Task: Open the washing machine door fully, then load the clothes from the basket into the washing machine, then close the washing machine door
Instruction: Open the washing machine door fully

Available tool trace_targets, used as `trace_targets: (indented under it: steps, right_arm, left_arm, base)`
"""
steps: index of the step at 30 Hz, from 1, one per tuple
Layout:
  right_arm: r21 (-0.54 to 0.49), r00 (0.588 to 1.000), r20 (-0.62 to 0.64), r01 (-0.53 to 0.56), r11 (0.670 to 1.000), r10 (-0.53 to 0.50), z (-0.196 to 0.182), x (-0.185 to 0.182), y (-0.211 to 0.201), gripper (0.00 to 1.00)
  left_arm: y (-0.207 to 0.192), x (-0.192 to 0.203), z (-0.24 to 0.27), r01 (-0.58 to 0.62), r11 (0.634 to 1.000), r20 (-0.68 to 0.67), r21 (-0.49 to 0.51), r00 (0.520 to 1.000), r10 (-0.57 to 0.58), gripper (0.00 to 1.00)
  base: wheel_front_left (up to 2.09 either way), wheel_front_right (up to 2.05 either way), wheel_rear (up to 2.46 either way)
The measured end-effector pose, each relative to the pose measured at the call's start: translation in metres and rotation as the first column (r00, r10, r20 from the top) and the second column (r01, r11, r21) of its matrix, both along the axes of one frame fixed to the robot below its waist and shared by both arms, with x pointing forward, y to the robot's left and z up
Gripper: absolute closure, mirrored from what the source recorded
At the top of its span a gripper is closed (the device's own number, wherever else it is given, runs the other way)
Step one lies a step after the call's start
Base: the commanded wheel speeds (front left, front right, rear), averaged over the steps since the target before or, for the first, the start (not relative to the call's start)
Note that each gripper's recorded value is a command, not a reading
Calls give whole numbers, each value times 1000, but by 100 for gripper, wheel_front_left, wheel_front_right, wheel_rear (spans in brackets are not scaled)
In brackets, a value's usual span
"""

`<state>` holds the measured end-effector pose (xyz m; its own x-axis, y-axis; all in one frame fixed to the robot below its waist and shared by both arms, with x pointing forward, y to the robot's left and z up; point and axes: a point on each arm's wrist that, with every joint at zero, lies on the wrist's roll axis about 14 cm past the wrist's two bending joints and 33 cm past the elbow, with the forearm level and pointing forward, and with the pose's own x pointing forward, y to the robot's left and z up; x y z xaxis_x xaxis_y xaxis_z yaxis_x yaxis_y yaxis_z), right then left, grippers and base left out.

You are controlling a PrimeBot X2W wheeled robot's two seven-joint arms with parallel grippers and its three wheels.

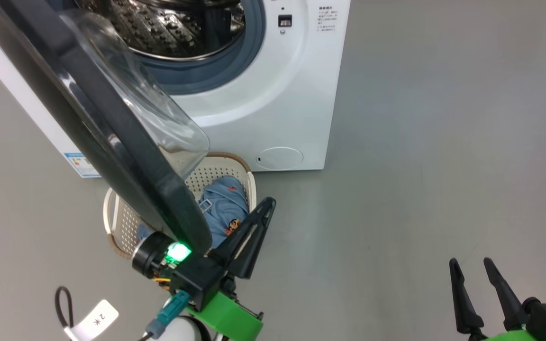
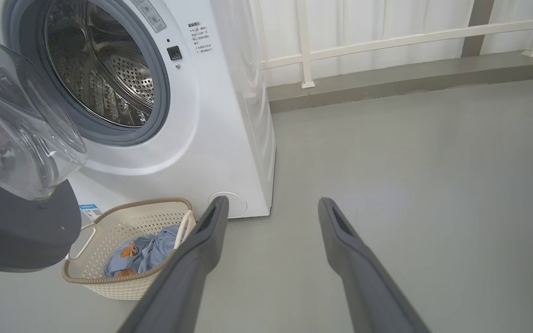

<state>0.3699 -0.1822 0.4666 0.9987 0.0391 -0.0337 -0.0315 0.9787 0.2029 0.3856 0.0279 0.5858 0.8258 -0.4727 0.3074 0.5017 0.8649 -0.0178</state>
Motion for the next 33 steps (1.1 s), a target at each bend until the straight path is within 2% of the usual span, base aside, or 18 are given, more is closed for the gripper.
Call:
trace_targets:
  steps: [33]
  right_arm:
    - [3, 999, -24, -25, 1000, 25, -12, 22, 7, 0]
  left_arm:
    - [30, 26, -37, -104, 994, -109, 12, 988, 105, 100]
  base:
    - [0, 0, 0]
